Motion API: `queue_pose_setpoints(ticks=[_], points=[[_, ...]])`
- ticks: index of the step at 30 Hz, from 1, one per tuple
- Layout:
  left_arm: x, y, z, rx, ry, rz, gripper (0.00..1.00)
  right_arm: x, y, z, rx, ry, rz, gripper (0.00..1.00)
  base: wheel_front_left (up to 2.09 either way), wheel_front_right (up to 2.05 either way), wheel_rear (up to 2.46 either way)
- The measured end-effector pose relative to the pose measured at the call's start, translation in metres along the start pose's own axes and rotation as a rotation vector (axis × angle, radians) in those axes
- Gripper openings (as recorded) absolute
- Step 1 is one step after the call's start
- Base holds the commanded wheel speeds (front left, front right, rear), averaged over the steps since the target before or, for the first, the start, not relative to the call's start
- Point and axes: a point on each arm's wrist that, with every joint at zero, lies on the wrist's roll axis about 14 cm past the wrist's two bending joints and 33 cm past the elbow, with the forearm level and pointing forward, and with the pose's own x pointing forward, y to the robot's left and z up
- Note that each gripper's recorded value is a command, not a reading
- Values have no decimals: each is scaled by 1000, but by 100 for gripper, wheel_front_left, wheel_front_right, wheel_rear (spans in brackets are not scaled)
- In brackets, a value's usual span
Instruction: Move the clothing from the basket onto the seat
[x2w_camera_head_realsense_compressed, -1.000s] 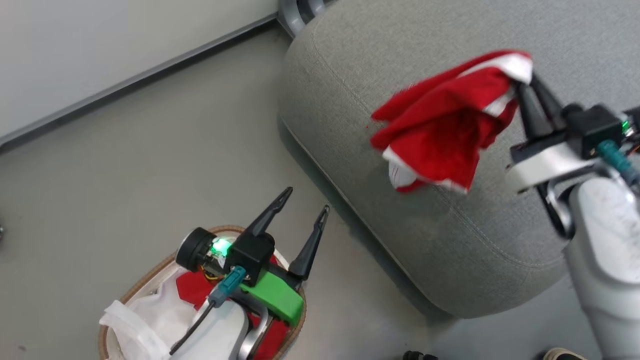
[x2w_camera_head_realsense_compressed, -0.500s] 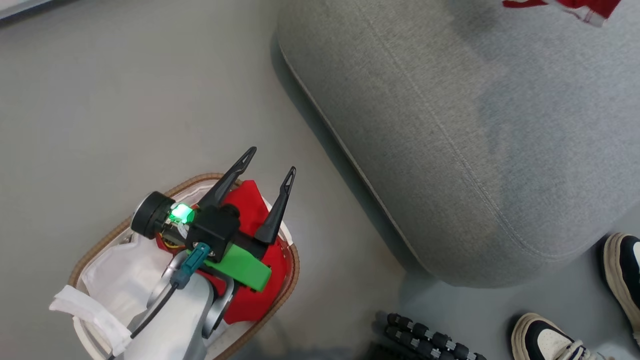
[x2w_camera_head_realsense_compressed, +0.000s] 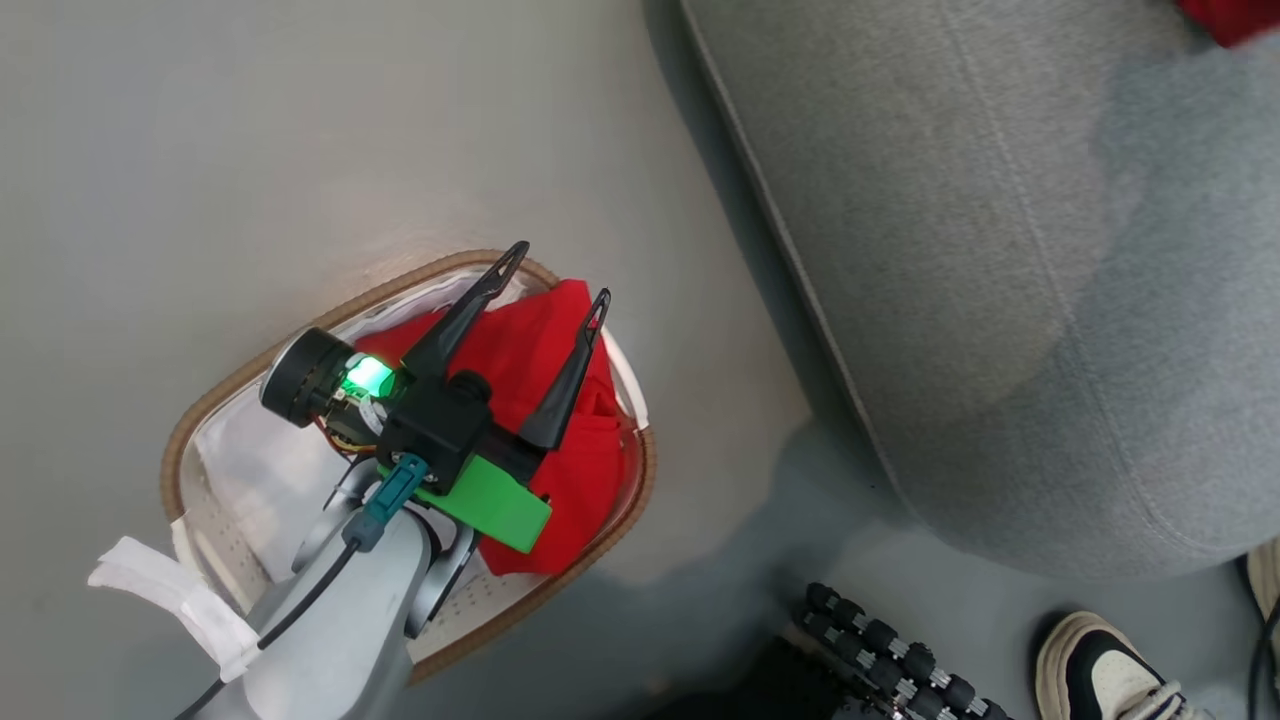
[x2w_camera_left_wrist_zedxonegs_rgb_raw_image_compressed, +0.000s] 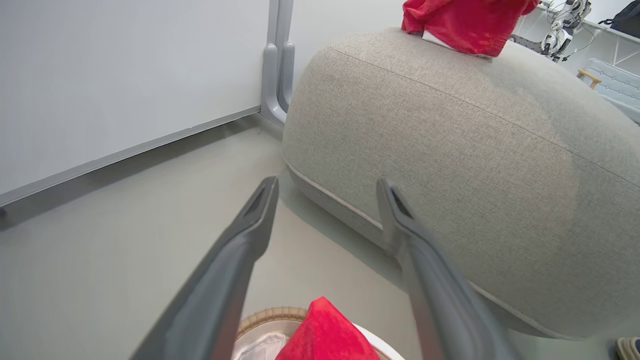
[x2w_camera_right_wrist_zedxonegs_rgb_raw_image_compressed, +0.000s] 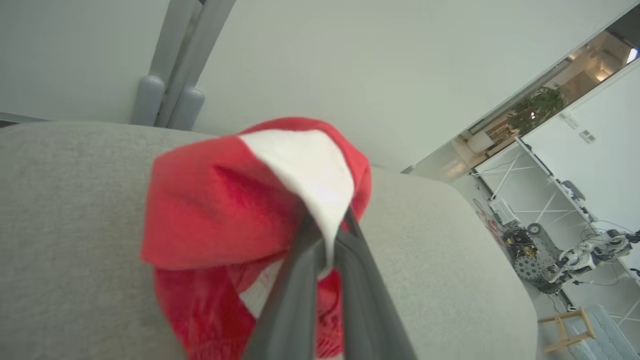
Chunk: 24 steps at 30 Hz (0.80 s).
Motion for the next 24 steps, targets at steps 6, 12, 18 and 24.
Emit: queue_pose_setpoints(ticks=[6, 12, 18, 24], points=[[-8, 9, 3, 5, 5, 41, 100, -32, 32, -59, 77, 146, 31, 0, 0, 0, 0], [-11, -11, 28, 15, -24, 38, 100, -76, 30, -74, 135, 179, 26, 100, 0, 0, 0], [-16, -35, 50, 31, -47, 33, 100, -106, 19, -58, 203, 117, 13, 100, 0, 0, 0], [-23, -51, 77, 64, -86, 51, 100, -129, 21, -28, 303, 19, 34, 100, 0, 0, 0]])
